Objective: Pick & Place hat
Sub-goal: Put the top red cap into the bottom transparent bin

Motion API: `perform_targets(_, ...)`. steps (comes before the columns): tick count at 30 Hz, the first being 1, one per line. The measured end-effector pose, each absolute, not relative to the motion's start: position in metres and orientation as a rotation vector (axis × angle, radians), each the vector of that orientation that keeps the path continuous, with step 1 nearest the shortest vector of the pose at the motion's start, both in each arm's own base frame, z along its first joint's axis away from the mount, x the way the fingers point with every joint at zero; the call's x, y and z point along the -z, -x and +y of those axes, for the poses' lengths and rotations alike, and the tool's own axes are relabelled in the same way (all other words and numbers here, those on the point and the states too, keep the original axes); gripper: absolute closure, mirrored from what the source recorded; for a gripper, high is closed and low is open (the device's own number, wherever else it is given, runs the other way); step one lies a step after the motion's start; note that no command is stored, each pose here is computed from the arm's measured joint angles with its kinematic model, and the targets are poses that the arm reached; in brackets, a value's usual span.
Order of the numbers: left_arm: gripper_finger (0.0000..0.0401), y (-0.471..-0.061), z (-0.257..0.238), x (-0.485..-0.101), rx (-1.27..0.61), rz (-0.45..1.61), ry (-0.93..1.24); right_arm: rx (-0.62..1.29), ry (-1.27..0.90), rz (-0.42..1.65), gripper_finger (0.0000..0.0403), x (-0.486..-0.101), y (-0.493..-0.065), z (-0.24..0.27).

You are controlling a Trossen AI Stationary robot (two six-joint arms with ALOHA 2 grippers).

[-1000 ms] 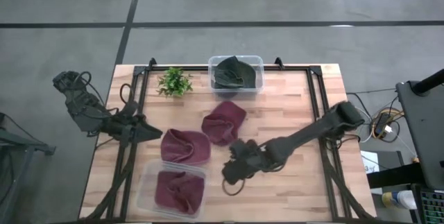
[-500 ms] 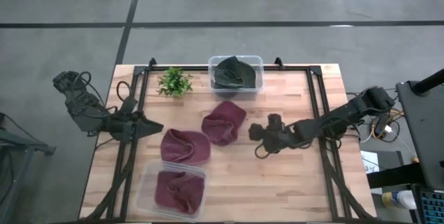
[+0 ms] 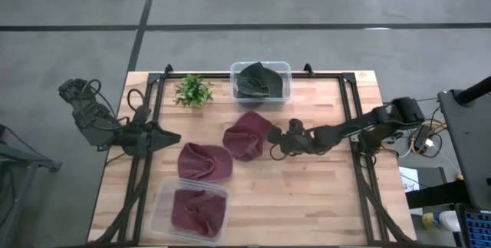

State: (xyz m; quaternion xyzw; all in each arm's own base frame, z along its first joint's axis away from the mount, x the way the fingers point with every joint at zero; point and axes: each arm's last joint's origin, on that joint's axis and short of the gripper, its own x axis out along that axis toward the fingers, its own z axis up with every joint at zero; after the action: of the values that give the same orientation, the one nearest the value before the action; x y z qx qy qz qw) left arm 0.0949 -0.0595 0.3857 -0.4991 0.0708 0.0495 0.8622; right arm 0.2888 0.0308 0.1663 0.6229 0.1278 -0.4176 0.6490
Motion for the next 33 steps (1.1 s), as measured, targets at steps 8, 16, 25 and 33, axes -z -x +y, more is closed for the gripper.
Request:
perform_targets(8,0.0250,-0.095,-0.059,-0.386,-0.104,0.149,1.045,0.960,-1.412,0.362,0.0202,-0.149,-0.320,0.029)
perform_targets(16,0.0250,-0.095,-0.060,-0.386,-0.104,0.149,1.044,0.971,-1.358,0.397,0.0233,-0.144,-0.344,0.023)
perform_targets(25,0.0250,-0.095,-0.059,-0.386,-0.104,0.150,1.043,1.006,-1.261,0.467,0.0354,-0.152,-0.342,0.021)
perform_targets(33,0.0250,-0.094,-0.059,-0.385,-0.103,0.149,1.044,0.906,-1.196,0.600,0.0388,-0.169,-0.337,0.025)
